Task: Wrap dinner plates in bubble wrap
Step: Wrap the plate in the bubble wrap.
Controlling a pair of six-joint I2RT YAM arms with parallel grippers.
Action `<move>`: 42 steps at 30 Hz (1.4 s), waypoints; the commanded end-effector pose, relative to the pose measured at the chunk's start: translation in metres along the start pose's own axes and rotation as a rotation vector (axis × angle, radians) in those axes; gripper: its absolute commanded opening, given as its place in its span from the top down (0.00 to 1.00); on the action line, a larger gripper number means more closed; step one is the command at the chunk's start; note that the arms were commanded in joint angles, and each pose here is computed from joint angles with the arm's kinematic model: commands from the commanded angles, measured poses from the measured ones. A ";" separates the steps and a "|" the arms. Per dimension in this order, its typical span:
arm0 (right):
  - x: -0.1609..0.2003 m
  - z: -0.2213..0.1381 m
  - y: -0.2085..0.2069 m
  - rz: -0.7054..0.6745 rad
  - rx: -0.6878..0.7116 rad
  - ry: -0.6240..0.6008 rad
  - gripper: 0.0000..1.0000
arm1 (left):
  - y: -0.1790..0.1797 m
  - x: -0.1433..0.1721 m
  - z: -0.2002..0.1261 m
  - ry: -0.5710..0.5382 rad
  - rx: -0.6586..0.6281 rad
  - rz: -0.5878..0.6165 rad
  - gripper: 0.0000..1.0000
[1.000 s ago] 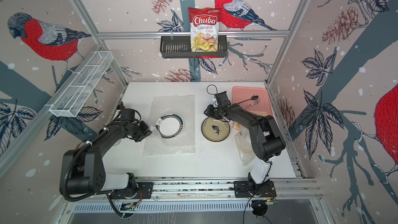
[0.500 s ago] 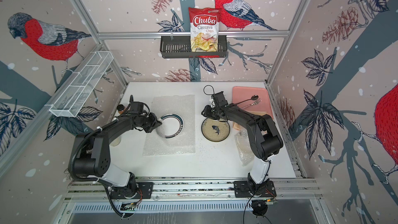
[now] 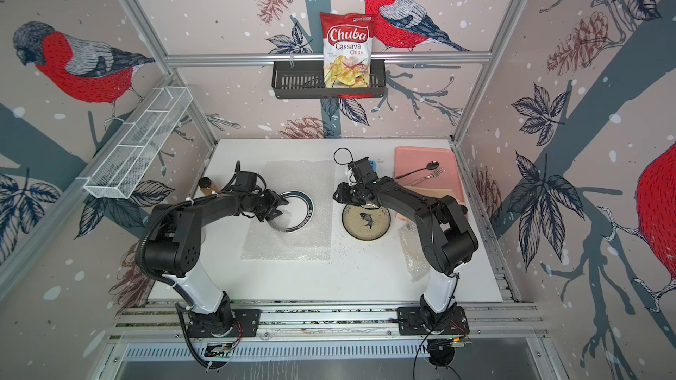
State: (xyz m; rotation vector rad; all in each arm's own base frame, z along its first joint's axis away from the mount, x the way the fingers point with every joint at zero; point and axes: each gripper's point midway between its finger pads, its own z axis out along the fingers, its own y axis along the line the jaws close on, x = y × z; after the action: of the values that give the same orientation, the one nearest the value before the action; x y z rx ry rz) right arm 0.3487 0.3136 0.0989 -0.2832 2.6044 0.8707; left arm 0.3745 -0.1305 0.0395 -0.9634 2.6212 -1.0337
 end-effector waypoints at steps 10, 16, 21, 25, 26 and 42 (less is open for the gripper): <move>0.110 0.013 0.028 -0.122 0.036 0.272 0.48 | 0.029 0.005 0.011 0.005 -0.084 -0.006 0.30; 0.135 0.019 0.038 -0.070 0.029 0.303 0.46 | 0.035 0.009 0.012 0.016 -0.090 0.004 0.31; 0.137 0.026 0.049 -0.031 -0.030 0.294 0.45 | 0.035 0.011 0.011 0.020 -0.085 0.014 0.31; 0.129 0.027 0.049 -0.015 -0.036 0.257 0.50 | 0.033 0.012 0.008 0.022 -0.078 0.020 0.31; 0.127 0.027 0.050 -0.009 -0.045 0.252 0.53 | 0.033 0.013 0.008 0.022 -0.076 0.020 0.31; 0.076 0.037 0.125 -0.121 -0.344 0.231 0.91 | 0.040 0.019 -0.001 0.022 -0.067 0.021 0.31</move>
State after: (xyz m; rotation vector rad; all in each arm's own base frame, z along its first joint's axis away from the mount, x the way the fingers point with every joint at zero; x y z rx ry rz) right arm 0.2487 0.4076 0.0881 -0.5604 2.6894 1.1800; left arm 0.3682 -0.1346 0.0444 -0.8141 2.5636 -1.1091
